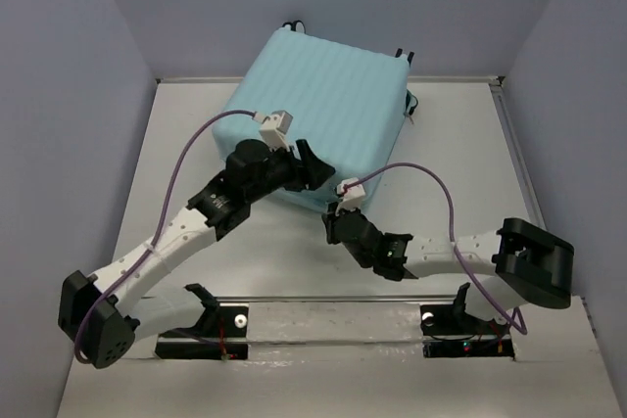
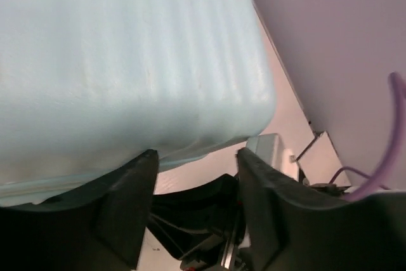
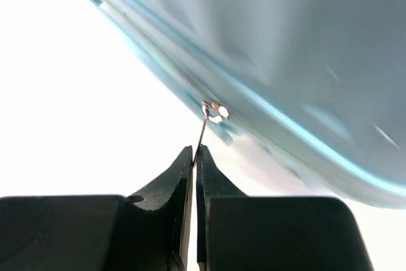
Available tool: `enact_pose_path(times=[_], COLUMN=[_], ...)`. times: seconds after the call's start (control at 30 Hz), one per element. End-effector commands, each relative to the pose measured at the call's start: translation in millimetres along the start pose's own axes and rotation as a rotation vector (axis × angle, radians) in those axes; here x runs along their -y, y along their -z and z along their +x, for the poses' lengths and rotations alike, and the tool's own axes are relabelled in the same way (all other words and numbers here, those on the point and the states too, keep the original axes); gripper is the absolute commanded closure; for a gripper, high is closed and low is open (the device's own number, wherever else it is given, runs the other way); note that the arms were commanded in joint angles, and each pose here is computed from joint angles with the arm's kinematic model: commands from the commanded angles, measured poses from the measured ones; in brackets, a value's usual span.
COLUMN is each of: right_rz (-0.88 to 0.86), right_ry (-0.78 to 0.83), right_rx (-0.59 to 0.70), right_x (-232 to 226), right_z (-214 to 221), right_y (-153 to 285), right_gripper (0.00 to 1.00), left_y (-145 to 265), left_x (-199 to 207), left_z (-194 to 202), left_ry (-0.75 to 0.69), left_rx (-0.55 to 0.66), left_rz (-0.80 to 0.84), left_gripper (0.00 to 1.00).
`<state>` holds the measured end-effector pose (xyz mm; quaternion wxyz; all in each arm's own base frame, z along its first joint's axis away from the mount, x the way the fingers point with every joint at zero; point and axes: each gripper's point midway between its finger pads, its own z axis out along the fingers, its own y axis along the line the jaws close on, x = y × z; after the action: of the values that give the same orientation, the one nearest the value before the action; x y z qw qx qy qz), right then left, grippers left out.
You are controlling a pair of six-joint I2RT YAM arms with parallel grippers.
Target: Pack the luggage
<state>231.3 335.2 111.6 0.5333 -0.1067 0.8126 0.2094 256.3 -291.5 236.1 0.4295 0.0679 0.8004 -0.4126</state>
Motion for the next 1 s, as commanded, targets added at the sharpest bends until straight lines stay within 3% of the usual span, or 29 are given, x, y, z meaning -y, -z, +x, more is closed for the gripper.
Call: enact_pose_path(times=[0.0, 0.17, 0.2, 0.23, 0.27, 0.3, 0.37, 0.4, 0.43, 0.47, 0.5, 0.53, 0.63, 0.77, 0.97], right_rz=[-0.290, -0.330, -0.318, -0.308, -0.293, -0.231, -0.215, -0.147, -0.072, -0.021, 0.026, 0.106, 0.257, 0.271, 0.161], right_ry=[-0.172, -0.182, -0.206, -0.205, -0.204, -0.171, -0.175, -0.165, -0.170, -0.182, -0.189, -0.211, -0.256, -0.342, -0.340], right_rx=[0.032, -0.101, -0.110, -0.128, -0.144, -0.217, -0.195, -0.213, -0.157, -0.122, -0.092, -0.065, -0.004, 0.051, 0.005], right_x=[-50.9, -12.9, -4.4, 8.2, 14.1, 30.7, 34.1, 48.7, 61.3, 70.8, 78.7, 99.0, 148.7, 207.2, 213.6], right_z=[-17.0, 14.2, 15.9, 16.7, 16.8, 31.5, 9.6, 11.6, -1.3, -10.4, -21.0, -32.5, -63.5, -93.3, -127.8], right_y=[33.5, 89.8, 97.6, 111.7, 117.7, 125.0, 135.6, 137.4, 134.4, 132.0, 128.4, 119.9, 94.9, 66.0, -0.4], right_gripper=[0.93, 0.92, 0.84, 0.68, 0.46, 0.03, 0.00, 0.04, 0.15, 0.35, 0.78, 0.91, 0.93, 0.93, 0.93], left_y=[54.9, 84.5, 88.2, 90.1, 91.9, 93.8, 96.7, 100.2, 101.1, 101.8, 95.5, 100.6, 89.8, 65.9, 6.5], left_x=[17.2, -28.4, -29.5, -35.7, -43.2, -62.6, -90.6, -121.8, -139.2, -155.3, -162.5, -196.7, -238.1, -273.2, -312.3], left_z=[-139.7, -196.5, -203.5, -205.9, -209.6, -214.9, -223.1, -229.8, -232.5, -234.2, -232.5, -237.5, -230.0, -217.8, -168.0], left_ry=[-0.068, -0.076, -0.078, -0.085, -0.090, -0.078, -0.074, -0.042, -0.016, 0.017, 0.069, 0.122, 0.208, 0.290, 0.414], left_rx=[0.353, 0.427, 0.433, 0.429, 0.428, 0.426, 0.437, 0.443, 0.446, 0.446, 0.434, 0.451, 0.420, 0.357, 0.205], left_rz=[-0.041, -0.197, -0.202, -0.219, -0.244, -0.310, -0.398, -0.461, -0.484, -0.496, -0.450, -0.490, -0.523, -0.524, -0.493], left_gripper=[0.17, 0.09, 0.08, 0.07, 0.06, 0.05, 0.04, 0.04, 0.04, 0.05, 0.05, 0.07, 0.08, 0.08, 0.11])
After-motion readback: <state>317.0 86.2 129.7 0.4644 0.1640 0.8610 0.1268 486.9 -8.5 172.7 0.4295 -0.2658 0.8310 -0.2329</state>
